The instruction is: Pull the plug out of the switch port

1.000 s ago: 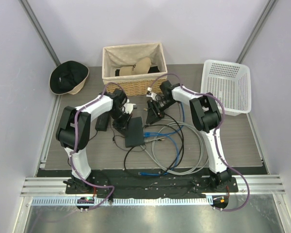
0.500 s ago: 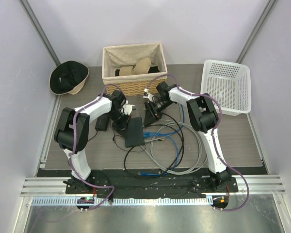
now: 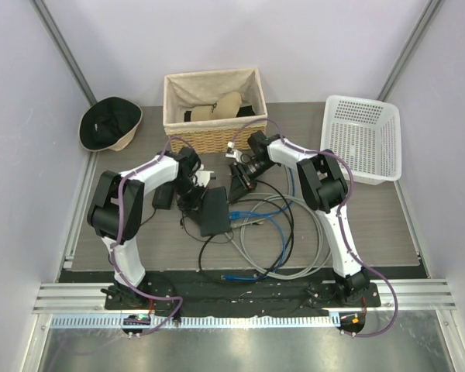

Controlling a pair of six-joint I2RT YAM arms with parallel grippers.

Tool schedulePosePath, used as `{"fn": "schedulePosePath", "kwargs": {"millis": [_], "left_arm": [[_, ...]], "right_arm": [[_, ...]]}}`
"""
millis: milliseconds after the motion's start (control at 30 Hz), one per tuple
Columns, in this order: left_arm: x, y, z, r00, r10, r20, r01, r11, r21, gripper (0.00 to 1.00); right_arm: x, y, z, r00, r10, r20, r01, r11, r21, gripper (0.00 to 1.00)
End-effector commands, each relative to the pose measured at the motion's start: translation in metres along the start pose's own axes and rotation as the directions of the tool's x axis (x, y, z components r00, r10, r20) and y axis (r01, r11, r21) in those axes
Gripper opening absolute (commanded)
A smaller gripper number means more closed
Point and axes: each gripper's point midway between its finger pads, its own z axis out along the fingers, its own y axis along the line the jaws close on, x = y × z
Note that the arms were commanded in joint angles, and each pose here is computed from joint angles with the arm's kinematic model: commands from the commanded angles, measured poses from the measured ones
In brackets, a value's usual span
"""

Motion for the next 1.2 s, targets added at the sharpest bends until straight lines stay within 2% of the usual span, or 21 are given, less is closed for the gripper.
{"fn": "schedulePosePath", "kwargs": {"millis": [0,267,933,1100,1167], "left_arm": [[-0.001,0.05,0.047,0.998,0.055,-0.035,-0.06,0.983,-0.171,0.0],[0.0,0.052,0.049,0.998,0.049,-0.045,-0.056,0.983,-0.175,0.0],[0.0,0.054,0.05,0.998,0.041,-0.051,-0.05,0.983,-0.179,0.0],[0.0,0.053,0.05,0.998,0.043,-0.051,-0.051,0.983,-0.179,0.0],[0.001,0.054,0.051,0.998,0.041,-0.055,-0.05,0.983,-0.179,0.0]], "right_arm": [[-0.009,0.02,-0.003,0.998,-0.07,0.005,0.07,0.996,-0.055,0.45],[-0.009,0.018,-0.006,0.999,-0.047,0.012,0.048,0.997,-0.068,0.46],[-0.004,0.018,0.01,0.997,-0.07,-0.031,0.069,0.997,-0.038,0.33],[-0.004,0.017,0.011,0.996,-0.077,-0.032,0.076,0.996,-0.039,0.23],[-0.004,0.017,0.011,0.996,-0.078,-0.034,0.077,0.996,-0.035,0.17]]}}
